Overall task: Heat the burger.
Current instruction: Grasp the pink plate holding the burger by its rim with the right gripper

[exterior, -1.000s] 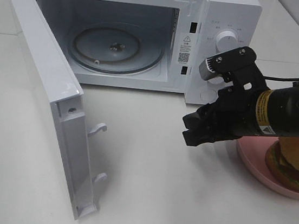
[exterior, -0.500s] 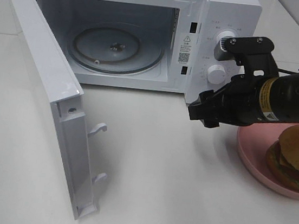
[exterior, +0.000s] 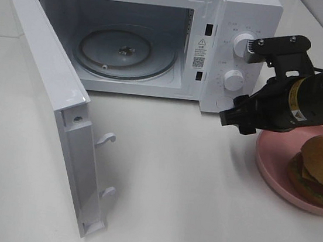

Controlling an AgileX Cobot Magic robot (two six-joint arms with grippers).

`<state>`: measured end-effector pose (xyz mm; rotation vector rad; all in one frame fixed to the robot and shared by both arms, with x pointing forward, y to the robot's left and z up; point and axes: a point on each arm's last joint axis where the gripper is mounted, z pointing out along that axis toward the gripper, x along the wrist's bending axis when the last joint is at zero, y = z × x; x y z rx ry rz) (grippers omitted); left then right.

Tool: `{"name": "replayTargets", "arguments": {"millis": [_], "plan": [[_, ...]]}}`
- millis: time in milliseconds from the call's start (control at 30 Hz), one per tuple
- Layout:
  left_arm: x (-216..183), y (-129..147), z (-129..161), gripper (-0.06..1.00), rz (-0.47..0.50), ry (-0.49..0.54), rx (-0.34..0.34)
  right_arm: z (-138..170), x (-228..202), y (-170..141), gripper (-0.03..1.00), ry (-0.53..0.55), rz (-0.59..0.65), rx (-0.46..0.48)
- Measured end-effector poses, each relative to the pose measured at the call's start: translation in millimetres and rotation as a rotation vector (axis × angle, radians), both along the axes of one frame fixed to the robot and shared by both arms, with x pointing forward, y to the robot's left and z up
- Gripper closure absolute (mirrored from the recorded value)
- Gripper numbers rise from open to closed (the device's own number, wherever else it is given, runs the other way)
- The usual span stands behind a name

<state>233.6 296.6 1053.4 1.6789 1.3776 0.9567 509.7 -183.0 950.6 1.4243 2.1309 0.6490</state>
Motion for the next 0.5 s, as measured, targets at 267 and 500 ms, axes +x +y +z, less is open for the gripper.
{"name": "replayTargets", "arguments": {"millis": [267,500], "plan": [[0,0,0,0.94,0.000,0.000,0.000,9,-2,2,0.34,0.191,-0.026,-0.039],[0,0,0,0.94,0.000,0.000,0.000,30,-2,16,0.29,0.359,0.017,0.021]]}}
